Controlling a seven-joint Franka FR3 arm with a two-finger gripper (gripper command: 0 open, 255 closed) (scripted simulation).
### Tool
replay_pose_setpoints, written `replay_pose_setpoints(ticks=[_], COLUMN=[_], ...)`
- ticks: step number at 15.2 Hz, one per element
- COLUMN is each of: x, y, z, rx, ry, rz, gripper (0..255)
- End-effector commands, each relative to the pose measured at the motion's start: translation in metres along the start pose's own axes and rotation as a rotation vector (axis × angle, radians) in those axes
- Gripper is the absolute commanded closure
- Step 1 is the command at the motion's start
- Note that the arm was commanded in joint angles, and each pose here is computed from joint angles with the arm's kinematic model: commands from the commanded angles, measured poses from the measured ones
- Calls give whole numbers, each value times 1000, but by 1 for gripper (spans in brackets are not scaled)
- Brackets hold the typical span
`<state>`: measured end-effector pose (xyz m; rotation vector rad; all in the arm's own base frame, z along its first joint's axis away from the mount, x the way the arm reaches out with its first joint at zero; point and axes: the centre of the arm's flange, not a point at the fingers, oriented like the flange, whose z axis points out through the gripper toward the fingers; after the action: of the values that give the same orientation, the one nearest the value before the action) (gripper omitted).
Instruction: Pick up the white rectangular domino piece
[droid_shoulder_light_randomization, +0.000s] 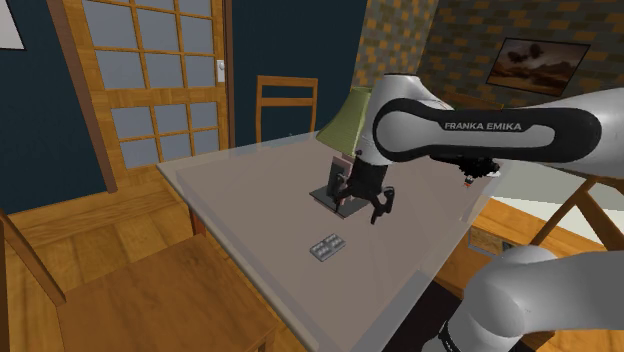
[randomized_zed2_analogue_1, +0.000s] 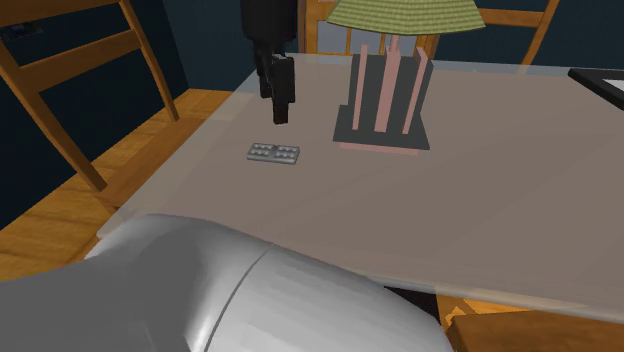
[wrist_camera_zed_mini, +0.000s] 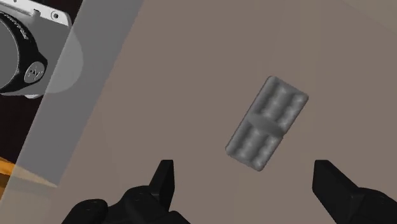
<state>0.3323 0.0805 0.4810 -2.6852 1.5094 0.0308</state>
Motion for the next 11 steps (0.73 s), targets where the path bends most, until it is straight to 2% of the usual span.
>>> replay_pose_setpoints(ticks=[1,6,11], x=[-4,-3,-1], y=[-11,-47,-48], z=[25,83,106], rx=[-5,-22,-23], ry=[17,58,60], rz=[156,512,527], gripper=[0,0,0])
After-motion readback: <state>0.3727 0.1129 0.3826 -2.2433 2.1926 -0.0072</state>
